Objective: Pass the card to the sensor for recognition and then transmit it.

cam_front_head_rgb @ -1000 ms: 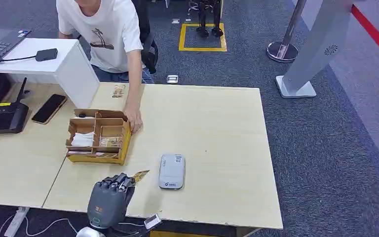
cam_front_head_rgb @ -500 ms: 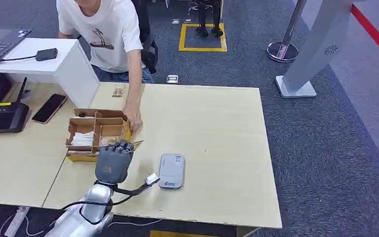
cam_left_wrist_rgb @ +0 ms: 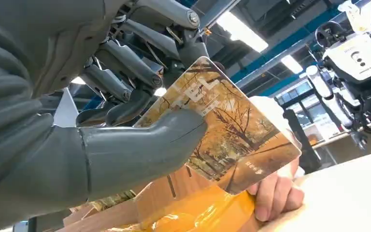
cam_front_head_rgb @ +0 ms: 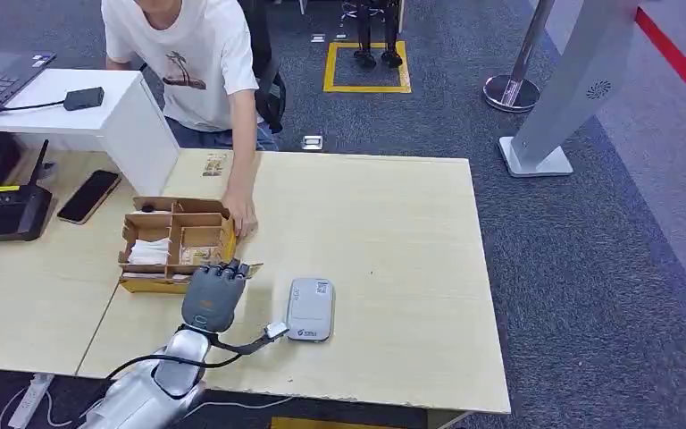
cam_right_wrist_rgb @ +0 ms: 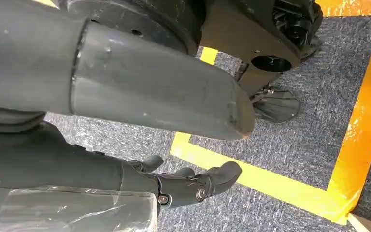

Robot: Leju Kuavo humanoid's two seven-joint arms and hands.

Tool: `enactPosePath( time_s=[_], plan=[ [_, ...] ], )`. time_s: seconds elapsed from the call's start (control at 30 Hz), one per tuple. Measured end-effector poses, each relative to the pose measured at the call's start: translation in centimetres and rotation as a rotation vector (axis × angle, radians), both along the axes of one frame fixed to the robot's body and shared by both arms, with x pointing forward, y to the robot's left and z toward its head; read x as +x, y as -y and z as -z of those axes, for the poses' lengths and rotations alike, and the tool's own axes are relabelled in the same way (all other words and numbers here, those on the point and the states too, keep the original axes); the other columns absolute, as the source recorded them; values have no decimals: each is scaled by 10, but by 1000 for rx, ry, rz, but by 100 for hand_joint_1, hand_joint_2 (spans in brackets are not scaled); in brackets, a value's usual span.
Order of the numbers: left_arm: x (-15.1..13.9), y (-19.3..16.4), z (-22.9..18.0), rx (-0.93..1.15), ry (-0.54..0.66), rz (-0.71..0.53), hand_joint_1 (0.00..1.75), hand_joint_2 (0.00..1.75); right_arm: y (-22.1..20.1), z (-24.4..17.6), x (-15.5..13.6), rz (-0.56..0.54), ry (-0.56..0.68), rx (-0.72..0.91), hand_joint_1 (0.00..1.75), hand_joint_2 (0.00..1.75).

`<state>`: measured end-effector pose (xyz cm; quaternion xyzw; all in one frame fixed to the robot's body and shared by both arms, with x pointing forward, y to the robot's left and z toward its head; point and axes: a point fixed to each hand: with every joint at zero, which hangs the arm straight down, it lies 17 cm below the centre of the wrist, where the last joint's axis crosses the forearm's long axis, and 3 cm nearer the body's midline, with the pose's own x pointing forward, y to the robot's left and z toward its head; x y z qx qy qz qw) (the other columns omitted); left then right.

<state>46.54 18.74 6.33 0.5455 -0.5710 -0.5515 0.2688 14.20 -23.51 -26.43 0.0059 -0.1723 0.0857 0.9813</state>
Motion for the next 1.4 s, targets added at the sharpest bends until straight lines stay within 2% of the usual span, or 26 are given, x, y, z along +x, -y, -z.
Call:
enactPosePath(
  time_s=[0.17, 0.57, 1.4],
  plan=[
    [1, 0, 4, 9, -8, 1, 175, 175, 0, 0, 0, -2, 1, 1, 0, 0],
    [4, 47, -10, 19, 10, 115, 175, 175, -3, -2, 9, -16, 10, 5, 0, 0],
    [7, 62, -18, 24, 20, 152, 175, 175, -6, -6, 20, -39, 28, 10, 0, 0]
  ],
)
